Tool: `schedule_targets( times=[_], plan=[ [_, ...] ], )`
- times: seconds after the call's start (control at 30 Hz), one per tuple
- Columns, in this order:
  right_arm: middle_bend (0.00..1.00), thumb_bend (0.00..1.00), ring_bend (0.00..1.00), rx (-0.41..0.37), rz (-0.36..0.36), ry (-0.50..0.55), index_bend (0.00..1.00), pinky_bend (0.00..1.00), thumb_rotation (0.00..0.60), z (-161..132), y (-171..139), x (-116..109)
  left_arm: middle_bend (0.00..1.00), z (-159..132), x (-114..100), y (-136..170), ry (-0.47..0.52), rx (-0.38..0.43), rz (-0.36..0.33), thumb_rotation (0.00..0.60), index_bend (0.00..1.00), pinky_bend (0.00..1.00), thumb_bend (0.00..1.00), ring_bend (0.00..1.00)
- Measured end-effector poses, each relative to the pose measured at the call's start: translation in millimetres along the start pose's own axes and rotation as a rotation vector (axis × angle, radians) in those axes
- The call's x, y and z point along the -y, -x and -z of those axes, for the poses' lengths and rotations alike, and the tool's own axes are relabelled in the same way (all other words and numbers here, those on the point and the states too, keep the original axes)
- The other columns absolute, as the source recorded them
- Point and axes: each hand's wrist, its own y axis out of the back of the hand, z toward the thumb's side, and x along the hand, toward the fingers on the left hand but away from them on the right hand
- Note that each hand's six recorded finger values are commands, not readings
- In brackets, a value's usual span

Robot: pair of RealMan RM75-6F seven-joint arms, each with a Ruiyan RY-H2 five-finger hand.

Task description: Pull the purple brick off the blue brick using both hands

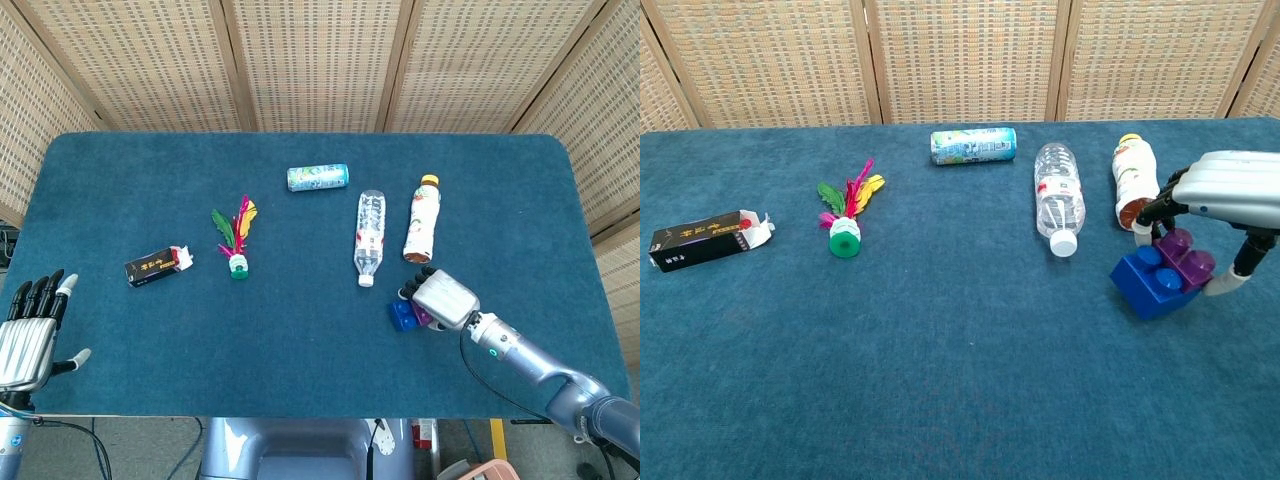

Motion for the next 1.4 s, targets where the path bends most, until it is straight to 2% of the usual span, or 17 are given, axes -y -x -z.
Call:
schedule_targets(
  times=[0.23,0.5,0.67,0.87,1.07,1.23,1.4],
  plan=[
    [0.52,0.19,0.42,0.01,0.1,0.17,0.49,0.35,0.6,-9,7,-31,0.0,-8,2,-15,0.02,0.053,-0.008,0.6,0.0,0.0,0.0,0.0],
    [0.54,0.18,0.42,0.089,0.149,0.386,0.5,0.36,0.6,-15,36,-64,0.0,-36,5,-62,0.111,0.221,-0.027,0.6,0.0,0.0,0.0,0.0],
    [0.54,0.19,0.42,0.152,0.172,0.513,0.5,0.36,0.6,-21,65,-81,0.0,-88,5,-98,0.205,0.388,0.003,0.6,0.0,0.0,0.0,0.0],
    [0.54,0.18,0.42,0.205,0.16,0.626,0.51,0.36,0.6,-39,97,-91,0.0,-149,5,-123,0.28,0.511,0.068,0.6,0.0,0.0,0.0,0.0],
    [0.54,0.18,0.42,0.221,0.137,0.715,0.51,0.36,0.6,-60,117,-94,0.01,-191,4,-137,0.36,0.541,0.122,0.6,0.0,0.04,0.0,0.0],
    [0.55,0.19,0.42,0.216,0.117,0.759,0.51,0.36,0.6,-73,126,-96,0.03,-213,5,-145,0.398,0.55,0.16,0.6,0.0,0.06,0.0,0.0],
    [0.55,0.19,0.42,0.218,0.106,0.789,0.51,0.36,0.6,-81,131,-95,0.12,-229,13,-149,0.412,0.547,0.207,0.6,0.1,0.07,0.0,0.05]
  ],
)
